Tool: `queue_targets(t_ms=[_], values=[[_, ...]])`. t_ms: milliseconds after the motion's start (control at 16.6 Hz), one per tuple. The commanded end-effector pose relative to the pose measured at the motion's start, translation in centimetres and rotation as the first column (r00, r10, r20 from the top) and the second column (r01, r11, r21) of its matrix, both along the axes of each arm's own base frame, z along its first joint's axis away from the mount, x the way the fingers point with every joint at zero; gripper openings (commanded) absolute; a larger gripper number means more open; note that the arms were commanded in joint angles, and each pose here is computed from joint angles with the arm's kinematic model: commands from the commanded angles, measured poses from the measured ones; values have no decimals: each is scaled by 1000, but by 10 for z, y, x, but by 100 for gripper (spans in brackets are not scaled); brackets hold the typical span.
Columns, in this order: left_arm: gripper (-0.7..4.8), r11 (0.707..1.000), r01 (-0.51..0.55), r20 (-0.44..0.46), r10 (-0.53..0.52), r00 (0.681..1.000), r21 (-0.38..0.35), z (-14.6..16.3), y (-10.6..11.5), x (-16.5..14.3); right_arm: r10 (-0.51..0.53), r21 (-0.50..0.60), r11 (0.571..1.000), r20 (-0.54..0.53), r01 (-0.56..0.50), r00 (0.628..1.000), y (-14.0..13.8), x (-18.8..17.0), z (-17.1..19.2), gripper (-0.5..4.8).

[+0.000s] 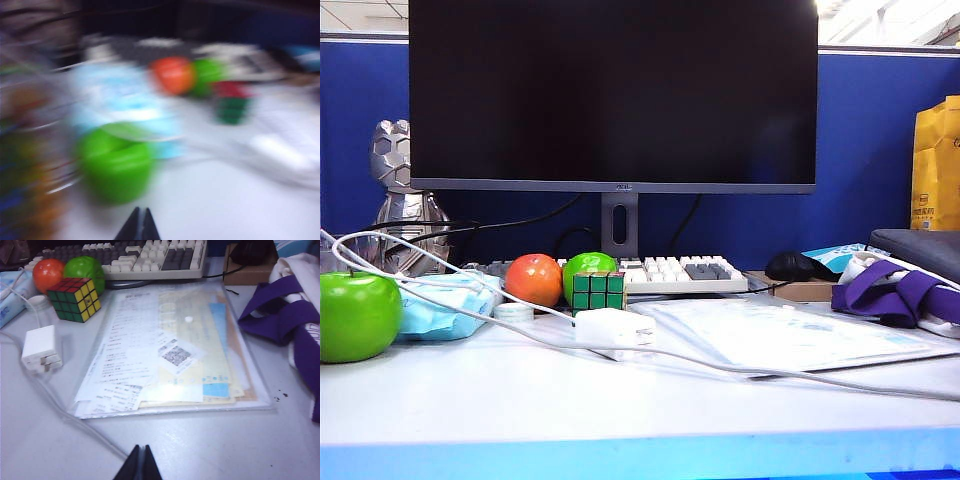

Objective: Pick up the Type-C charging cable and the charging base, insert one end of the Type-C charger into the corresponding slot on the base, and finally place the plugged-in charger back on the table.

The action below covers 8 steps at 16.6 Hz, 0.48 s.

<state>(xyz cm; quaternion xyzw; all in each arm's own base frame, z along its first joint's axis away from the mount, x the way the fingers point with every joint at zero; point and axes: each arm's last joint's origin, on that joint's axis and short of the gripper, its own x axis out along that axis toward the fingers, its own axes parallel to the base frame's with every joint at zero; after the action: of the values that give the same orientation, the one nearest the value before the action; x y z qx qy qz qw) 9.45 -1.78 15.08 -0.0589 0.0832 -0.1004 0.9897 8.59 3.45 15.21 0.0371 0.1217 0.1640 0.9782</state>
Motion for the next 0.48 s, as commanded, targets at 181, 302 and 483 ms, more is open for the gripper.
queue_targets(t_ms=[181, 302, 483], values=[[-6, 984, -176, -24, 176, 984, -31, -2, 15, 1, 2, 5, 1000, 3, -2, 1000, 0, 0, 0, -5], [-6, 984, -173, -26, 172, 985, -36, -2, 15, 1, 2, 5, 1000, 3, -2, 1000, 0, 0, 0, -5], [-5, 985, -167, -22, 166, 986, -38, -1, 15, 1, 3, 5, 1000, 3, -3, 1000, 0, 0, 0, -5]])
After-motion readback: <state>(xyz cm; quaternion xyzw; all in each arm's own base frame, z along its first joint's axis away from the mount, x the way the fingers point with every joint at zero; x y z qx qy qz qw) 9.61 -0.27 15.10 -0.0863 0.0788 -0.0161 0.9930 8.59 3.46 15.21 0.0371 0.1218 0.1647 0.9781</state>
